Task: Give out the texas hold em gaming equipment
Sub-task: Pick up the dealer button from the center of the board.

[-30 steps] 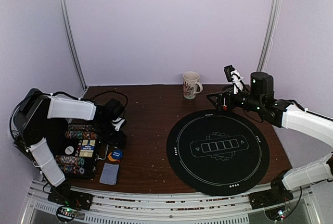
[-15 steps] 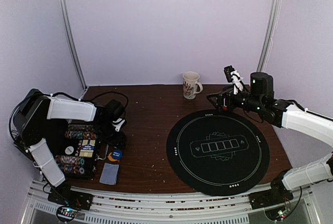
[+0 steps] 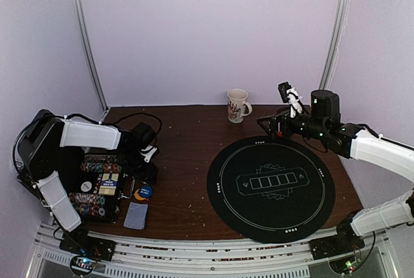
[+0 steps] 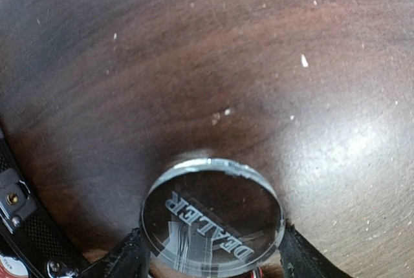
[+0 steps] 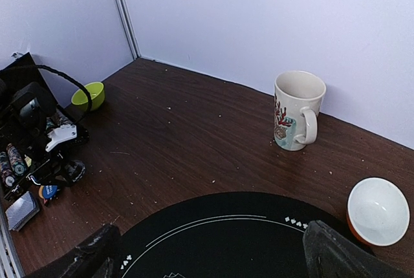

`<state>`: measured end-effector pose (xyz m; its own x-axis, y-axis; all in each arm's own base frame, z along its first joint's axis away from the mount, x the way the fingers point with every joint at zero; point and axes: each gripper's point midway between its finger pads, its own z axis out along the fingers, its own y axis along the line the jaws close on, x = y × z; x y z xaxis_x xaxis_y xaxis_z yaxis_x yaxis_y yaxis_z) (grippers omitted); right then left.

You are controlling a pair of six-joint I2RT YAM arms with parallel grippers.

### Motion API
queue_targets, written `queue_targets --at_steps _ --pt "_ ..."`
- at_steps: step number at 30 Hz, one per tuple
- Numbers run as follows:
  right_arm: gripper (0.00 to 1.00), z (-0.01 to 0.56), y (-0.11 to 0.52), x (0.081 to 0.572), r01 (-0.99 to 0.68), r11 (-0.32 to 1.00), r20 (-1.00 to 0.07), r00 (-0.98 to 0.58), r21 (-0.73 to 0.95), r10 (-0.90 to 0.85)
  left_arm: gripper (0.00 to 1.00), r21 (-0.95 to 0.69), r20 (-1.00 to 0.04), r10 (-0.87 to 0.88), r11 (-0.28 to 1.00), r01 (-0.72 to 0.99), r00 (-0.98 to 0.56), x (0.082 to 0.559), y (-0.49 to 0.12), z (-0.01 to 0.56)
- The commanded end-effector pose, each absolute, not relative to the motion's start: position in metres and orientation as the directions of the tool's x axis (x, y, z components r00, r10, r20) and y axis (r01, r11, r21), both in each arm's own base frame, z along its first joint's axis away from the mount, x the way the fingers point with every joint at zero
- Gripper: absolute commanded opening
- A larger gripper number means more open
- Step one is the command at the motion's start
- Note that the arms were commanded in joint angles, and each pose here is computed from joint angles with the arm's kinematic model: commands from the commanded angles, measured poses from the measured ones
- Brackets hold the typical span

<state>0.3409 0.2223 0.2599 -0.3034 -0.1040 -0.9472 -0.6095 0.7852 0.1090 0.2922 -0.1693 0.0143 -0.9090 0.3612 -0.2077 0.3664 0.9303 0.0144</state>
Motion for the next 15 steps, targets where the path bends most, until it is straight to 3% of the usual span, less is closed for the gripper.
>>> queue_targets --at_steps 1,15 --pt "1.00 0.273 0.225 0.337 -0.621 0.777 -0.954 -0.283 0.102 -0.101 0.75 0.048 -0.261 0.362 0.931 0.363 -0.895 0.315 -0.172 0.010" --pt "1.00 0.274 0.222 0.334 -0.615 0.783 -0.953 -0.284 0.095 -0.107 0.71 0.044 -0.197 0.341 0.940 0.339 -0.919 0.299 -0.160 0.010"
